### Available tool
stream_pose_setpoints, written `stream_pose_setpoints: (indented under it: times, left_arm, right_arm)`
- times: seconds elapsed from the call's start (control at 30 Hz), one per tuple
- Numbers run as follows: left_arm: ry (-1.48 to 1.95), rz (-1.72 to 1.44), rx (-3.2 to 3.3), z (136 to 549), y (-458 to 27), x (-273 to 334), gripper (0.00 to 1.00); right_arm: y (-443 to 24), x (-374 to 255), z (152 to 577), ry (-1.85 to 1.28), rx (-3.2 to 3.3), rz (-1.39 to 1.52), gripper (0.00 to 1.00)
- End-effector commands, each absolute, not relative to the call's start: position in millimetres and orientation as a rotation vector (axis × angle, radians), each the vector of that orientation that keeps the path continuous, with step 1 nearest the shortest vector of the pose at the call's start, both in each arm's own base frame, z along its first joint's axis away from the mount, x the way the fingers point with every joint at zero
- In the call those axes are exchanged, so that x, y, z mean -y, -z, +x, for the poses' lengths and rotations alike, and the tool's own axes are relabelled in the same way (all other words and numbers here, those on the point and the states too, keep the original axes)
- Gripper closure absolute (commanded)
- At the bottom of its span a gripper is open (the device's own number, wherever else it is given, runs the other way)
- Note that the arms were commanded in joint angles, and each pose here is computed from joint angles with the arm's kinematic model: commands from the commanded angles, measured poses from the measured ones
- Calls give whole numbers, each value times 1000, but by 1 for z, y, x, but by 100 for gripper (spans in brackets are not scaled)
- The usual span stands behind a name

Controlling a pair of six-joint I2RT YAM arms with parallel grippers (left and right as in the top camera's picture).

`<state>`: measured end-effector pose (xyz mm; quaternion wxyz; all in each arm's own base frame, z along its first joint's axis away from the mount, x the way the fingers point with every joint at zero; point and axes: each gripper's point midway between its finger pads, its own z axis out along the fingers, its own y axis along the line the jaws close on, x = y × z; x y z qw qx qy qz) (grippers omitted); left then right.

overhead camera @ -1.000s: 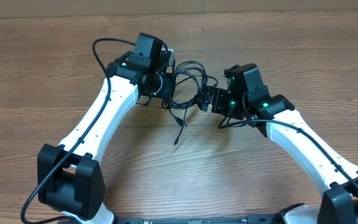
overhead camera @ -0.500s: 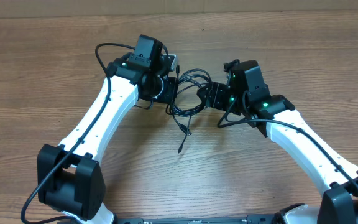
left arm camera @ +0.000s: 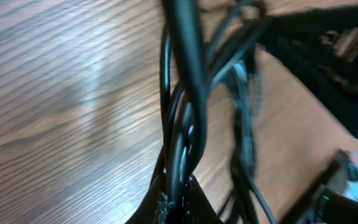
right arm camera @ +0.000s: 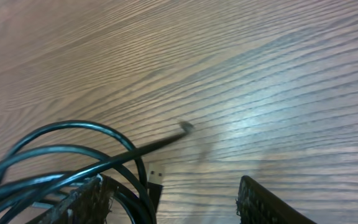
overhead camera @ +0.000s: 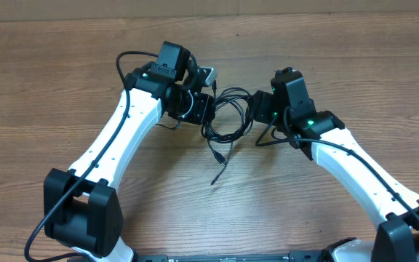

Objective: Untangle cables

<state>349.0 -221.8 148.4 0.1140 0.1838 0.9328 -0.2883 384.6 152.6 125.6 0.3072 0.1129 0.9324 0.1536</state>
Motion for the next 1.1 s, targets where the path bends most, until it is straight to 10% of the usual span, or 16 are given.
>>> stream_pose_setpoints:
  times: [0.0,1.07]
  left_arm:
    - [1014,677,-2616,340,-175,241,96]
    - [1414,823,-2357,324,-218,275,96]
  right_arm:
    - [-113,-144,390,-333,-2481,323,36]
    - [-114,-148,400,-350,-2443,322,30]
